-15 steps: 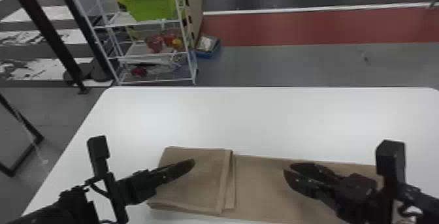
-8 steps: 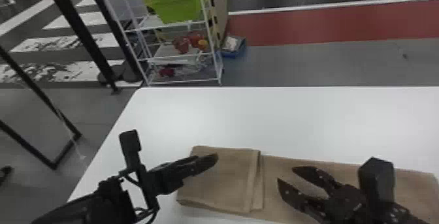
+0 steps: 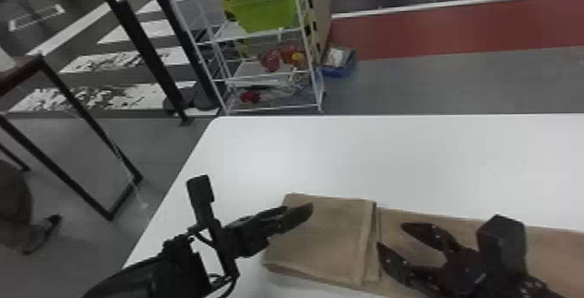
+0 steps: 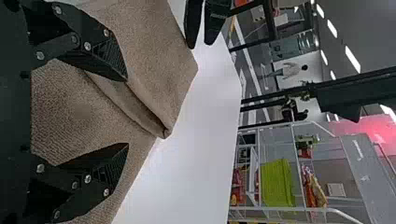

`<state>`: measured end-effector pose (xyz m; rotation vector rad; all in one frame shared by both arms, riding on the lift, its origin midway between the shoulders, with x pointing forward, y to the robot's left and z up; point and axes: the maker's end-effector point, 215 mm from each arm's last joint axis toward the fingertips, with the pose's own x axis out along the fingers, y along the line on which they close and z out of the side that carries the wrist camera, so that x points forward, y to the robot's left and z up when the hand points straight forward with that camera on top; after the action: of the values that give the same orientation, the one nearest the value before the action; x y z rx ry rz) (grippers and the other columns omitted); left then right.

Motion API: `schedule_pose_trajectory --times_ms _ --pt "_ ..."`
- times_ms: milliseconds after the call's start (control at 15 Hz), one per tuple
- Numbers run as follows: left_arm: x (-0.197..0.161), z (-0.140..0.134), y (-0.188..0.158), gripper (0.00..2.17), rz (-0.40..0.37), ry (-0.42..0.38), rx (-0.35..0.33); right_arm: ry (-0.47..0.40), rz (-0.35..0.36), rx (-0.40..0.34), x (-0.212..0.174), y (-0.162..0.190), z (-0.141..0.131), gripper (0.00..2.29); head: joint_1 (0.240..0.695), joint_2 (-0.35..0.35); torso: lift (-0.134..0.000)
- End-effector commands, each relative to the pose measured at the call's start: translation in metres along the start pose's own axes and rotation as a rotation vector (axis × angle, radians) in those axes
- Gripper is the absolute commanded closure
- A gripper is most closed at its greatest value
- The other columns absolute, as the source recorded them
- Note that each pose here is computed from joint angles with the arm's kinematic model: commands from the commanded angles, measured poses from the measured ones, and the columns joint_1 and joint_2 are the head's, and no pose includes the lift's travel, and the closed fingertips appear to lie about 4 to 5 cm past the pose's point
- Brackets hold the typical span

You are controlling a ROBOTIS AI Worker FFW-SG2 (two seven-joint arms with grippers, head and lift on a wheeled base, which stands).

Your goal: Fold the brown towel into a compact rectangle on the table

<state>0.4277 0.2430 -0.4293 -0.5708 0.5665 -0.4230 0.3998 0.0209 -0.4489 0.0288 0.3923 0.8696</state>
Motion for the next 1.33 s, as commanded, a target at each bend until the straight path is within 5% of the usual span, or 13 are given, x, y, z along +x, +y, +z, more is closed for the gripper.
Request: schedule_pose_trajectory --times_ms 0,1267 --pt "0.002 0.001 0.001 0.05 -0.004 -0.009 0.006 0.021 0.012 0.026 0.006 0.001 -0.006 0.47 0.695 0.347 -0.122" --pt "0.008 -0.004 0.002 0.05 -0.026 -0.003 0.0 0.079 0.104 0.188 0.037 0.014 -0.017 0.47 0.695 0.35 -0.122"
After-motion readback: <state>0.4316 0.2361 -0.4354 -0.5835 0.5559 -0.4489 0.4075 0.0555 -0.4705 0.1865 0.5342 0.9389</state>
